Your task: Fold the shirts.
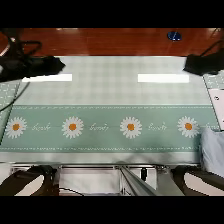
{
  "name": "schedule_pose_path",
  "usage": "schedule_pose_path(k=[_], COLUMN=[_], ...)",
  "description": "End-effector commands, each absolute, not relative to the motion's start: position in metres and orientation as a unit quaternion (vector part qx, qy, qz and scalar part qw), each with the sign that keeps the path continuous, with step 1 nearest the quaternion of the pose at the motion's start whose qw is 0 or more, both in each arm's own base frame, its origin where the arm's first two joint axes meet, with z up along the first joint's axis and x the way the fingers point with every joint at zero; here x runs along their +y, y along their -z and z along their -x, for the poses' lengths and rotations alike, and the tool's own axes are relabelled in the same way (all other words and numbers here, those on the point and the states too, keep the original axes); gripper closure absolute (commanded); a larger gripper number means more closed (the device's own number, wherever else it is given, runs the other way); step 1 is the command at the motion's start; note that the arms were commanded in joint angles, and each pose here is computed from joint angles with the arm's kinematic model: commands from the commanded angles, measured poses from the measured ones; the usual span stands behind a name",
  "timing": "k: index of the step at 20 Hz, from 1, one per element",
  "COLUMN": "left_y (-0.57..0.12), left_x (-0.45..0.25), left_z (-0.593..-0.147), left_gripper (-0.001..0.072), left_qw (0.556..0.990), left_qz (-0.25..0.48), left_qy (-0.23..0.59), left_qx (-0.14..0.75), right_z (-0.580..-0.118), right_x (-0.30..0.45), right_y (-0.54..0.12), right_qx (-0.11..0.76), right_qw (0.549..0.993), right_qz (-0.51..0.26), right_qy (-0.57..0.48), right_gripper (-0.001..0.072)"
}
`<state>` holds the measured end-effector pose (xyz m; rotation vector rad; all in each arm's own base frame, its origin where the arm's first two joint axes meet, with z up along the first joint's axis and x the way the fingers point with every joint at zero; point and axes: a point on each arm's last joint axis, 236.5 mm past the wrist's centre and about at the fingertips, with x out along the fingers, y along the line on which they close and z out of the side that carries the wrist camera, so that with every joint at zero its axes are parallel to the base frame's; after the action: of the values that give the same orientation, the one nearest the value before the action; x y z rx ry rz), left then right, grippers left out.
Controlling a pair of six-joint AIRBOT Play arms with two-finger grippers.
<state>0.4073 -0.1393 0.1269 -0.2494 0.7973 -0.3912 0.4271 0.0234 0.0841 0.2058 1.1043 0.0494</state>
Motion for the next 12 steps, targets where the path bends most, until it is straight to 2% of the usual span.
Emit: schedule_pose_path(k=[1,12], left_y=[-0.069,-0.068], left_x=[-0.137,-0.13], left_z=[-0.416,-0.425], left_gripper=[0.0688,0.0687], left_qw=[0.883,0.883], left_qz=[0.097,0.1], left_qy=[0.17,0.162], left_qx=[0.428,0.429], right_z=[-0.425,-0.417], right_x=[0.039,0.036], right_y=[-0.014,-0.021], right_qx=[0.592,0.596], right_qw=[0.805,0.802], right_qz=[-0.035,-0.027], right_qy=[0.005,0.007], right_gripper=[0.0688,0.0688])
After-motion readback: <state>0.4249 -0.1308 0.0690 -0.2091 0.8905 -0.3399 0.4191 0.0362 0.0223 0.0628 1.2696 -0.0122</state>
